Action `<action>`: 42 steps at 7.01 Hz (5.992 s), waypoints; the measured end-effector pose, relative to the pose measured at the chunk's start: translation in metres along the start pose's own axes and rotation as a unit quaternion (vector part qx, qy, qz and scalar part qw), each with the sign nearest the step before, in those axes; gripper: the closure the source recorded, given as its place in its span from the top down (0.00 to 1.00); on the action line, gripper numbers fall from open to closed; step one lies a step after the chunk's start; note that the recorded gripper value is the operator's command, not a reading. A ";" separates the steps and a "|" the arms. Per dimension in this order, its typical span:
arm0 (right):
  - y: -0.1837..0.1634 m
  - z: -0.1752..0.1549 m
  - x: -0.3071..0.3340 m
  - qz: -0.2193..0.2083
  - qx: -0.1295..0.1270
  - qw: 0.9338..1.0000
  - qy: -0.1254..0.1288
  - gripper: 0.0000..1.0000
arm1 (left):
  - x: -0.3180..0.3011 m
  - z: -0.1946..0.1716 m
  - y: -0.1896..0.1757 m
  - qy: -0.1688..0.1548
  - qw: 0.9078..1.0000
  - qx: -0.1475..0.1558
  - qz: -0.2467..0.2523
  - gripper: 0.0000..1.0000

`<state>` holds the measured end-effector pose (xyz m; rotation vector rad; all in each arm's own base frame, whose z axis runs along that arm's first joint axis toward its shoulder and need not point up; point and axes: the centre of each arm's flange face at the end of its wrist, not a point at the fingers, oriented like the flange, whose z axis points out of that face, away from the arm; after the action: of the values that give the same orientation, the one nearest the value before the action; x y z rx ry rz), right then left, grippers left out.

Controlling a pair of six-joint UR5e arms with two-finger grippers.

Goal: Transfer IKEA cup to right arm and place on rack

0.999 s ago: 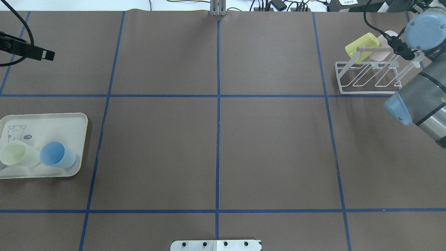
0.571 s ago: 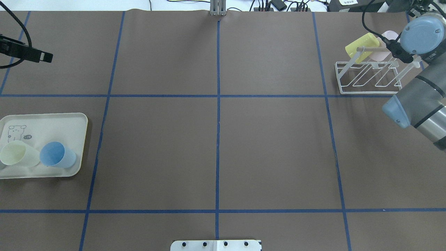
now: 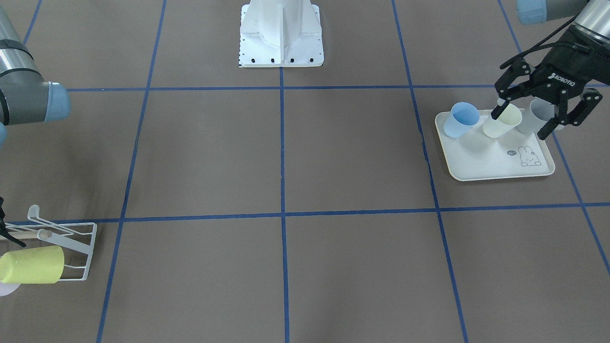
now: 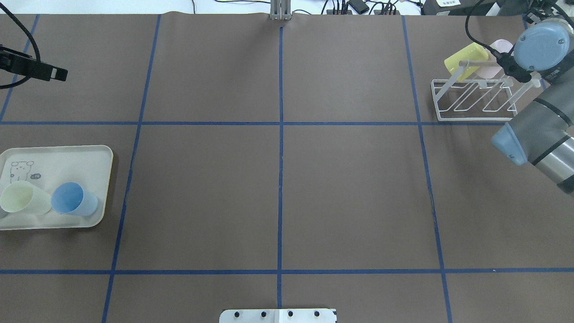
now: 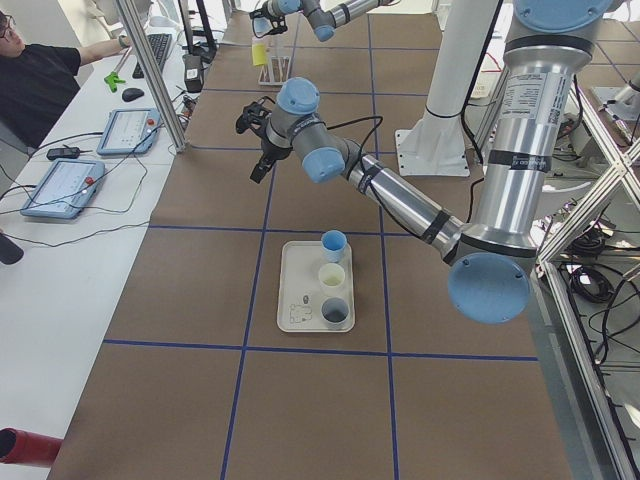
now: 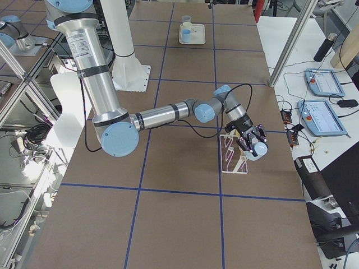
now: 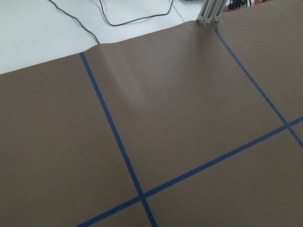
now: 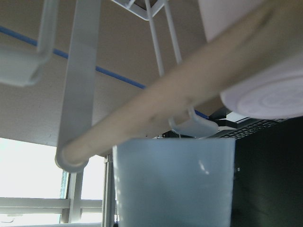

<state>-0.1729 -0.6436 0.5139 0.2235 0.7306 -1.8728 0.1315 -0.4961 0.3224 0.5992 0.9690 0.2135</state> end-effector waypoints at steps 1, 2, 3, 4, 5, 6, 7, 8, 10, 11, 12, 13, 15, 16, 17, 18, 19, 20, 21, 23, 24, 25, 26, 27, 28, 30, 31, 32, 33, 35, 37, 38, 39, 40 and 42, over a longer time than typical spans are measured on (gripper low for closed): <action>-0.002 0.001 0.000 0.002 0.000 1.000 -0.001 0.40 | 0.000 0.000 0.000 0.000 1.000 0.000 0.000 1.00; -0.004 0.001 0.001 0.004 0.000 1.000 -0.001 0.40 | 0.000 0.000 0.000 0.000 1.000 0.000 0.000 1.00; -0.005 0.002 0.000 0.004 -0.002 1.000 -0.002 0.40 | 0.000 0.000 0.000 0.000 1.000 0.000 0.000 1.00; -0.006 0.003 -0.001 0.003 -0.005 1.000 -0.003 0.40 | 0.000 0.000 0.000 0.000 1.000 0.000 0.000 1.00; -0.008 0.003 -0.002 0.002 -0.008 1.000 -0.004 0.40 | 0.000 0.000 0.000 0.000 1.000 0.000 0.000 1.00; -0.010 0.003 -0.002 0.000 -0.011 1.000 -0.003 0.40 | 0.000 0.000 0.000 0.000 1.000 0.000 0.000 1.00; -0.012 0.003 -0.002 0.001 -0.012 1.000 -0.003 0.40 | 0.000 0.000 0.000 0.000 1.000 0.000 0.000 1.00; -0.016 0.002 -0.001 0.002 -0.013 1.000 -0.002 0.40 | 0.000 0.000 0.000 0.000 1.000 0.000 0.000 1.00; -0.023 0.001 -0.001 0.003 -0.015 1.000 -0.001 0.40 | 0.000 0.000 0.000 0.000 1.000 0.000 0.000 1.00; -0.025 0.002 -0.002 0.002 -0.016 1.000 -0.002 0.41 | 0.000 0.000 -0.001 0.000 1.000 0.000 0.000 1.00; -0.025 0.003 -0.003 0.001 -0.016 1.000 -0.003 0.41 | 0.000 0.000 -0.001 0.000 1.000 0.000 0.000 1.00; -0.026 0.004 -0.005 0.001 -0.016 1.000 -0.004 0.42 | 0.001 0.000 0.000 0.001 1.000 0.000 0.000 1.00; -0.026 0.005 -0.006 -0.001 -0.016 1.000 -0.005 0.61 | 0.002 0.000 0.000 0.007 1.000 -0.003 0.000 1.00; -0.025 0.004 -0.006 0.000 -0.017 1.000 -0.004 0.83 | 0.002 0.000 0.000 0.008 1.000 -0.004 0.000 1.00; -0.025 0.003 -0.005 0.000 -0.017 1.000 -0.003 0.99 | 0.002 0.000 0.000 0.009 1.000 -0.004 -0.001 1.00; -0.024 0.001 -0.003 0.001 -0.017 1.000 -0.001 0.99 | 0.002 -0.001 0.000 0.009 1.000 -0.005 -0.001 1.00; -0.023 -0.001 0.000 0.003 -0.017 1.000 0.001 1.00 | 0.002 -0.001 0.000 0.009 1.000 -0.004 -0.001 1.00; -0.022 -0.003 0.002 0.004 -0.018 1.000 0.003 0.99 | 0.002 -0.001 0.000 0.009 1.000 -0.004 -0.001 1.00; -0.021 -0.005 0.004 0.007 -0.019 1.000 0.005 0.99 | 0.001 -0.001 0.000 0.009 1.000 -0.004 -0.001 1.00; -0.004 -0.033 0.021 0.030 -0.016 0.999 0.034 0.99 | 0.000 -0.003 -0.001 0.007 1.000 -0.003 -0.002 1.00; 0.019 -0.056 0.033 0.056 -0.008 0.997 0.057 0.99 | -0.002 -0.004 -0.001 0.006 1.000 -0.001 -0.003 1.00; 0.042 -0.081 0.040 0.099 0.016 0.992 0.080 0.99 | -0.003 -0.005 -0.002 0.005 1.000 0.000 -0.004 1.00; 0.058 -0.105 0.044 0.158 0.056 0.981 0.099 0.99 | -0.004 -0.006 -0.002 0.003 1.000 0.000 -0.004 1.00; 0.064 -0.126 0.044 0.228 0.103 0.962 0.107 0.99 | -0.006 -0.006 -0.002 0.000 1.000 0.001 -0.005 1.00; 0.063 -0.142 0.044 0.307 0.162 0.932 0.101 0.99 | -0.011 -0.008 -0.001 -0.006 1.000 0.002 -0.007 1.00; 0.054 -0.181 0.038 0.471 0.302 0.828 0.040 0.99 | -0.037 -0.014 0.014 -0.026 1.000 -0.004 0.002 1.00; 0.049 -0.205 0.034 0.548 0.369 0.751 -0.016 0.99 | -0.049 -0.013 0.027 -0.038 0.999 -0.010 0.003 1.00; 0.041 -0.237 0.034 0.601 0.421 0.676 -0.074 0.99 | -0.059 -0.011 0.038 -0.052 0.999 -0.014 -0.002 1.00; 0.028 -0.271 0.035 0.630 0.455 0.617 -0.122 0.99 | -0.069 -0.009 0.051 -0.065 0.998 -0.020 -0.009 1.00; -0.005 -0.322 0.042 0.647 0.489 0.556 -0.181 0.99 | -0.094 -0.005 0.092 -0.081 0.996 -0.040 -0.021 1.00; -0.019 -0.341 0.045 0.645 0.500 0.543 -0.197 0.99 | -0.127 -0.009 0.160 -0.091 0.995 -0.049 -0.018 1.00; -0.022 -0.345 0.045 0.643 0.503 0.542 -0.199 0.99 | -0.147 -0.009 0.193 -0.099 0.994 -0.053 -0.008 1.00; -0.023 -0.349 0.044 0.642 0.506 0.541 -0.199 0.99 | -0.171 -0.002 0.222 -0.104 0.993 -0.059 -0.003 1.00; -0.022 -0.351 0.044 0.641 0.508 0.540 -0.198 0.99 | -0.196 0.009 0.250 -0.105 0.993 -0.057 -0.006 1.00; -0.021 -0.353 0.043 0.640 0.509 0.540 -0.196 0.99 | -0.219 0.025 0.289 -0.089 0.995 -0.042 -0.032 1.00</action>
<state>-0.2726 -0.4668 0.2210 0.7782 -0.8543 -0.5538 0.0554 -0.3628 0.6516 0.5009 0.8018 0.1396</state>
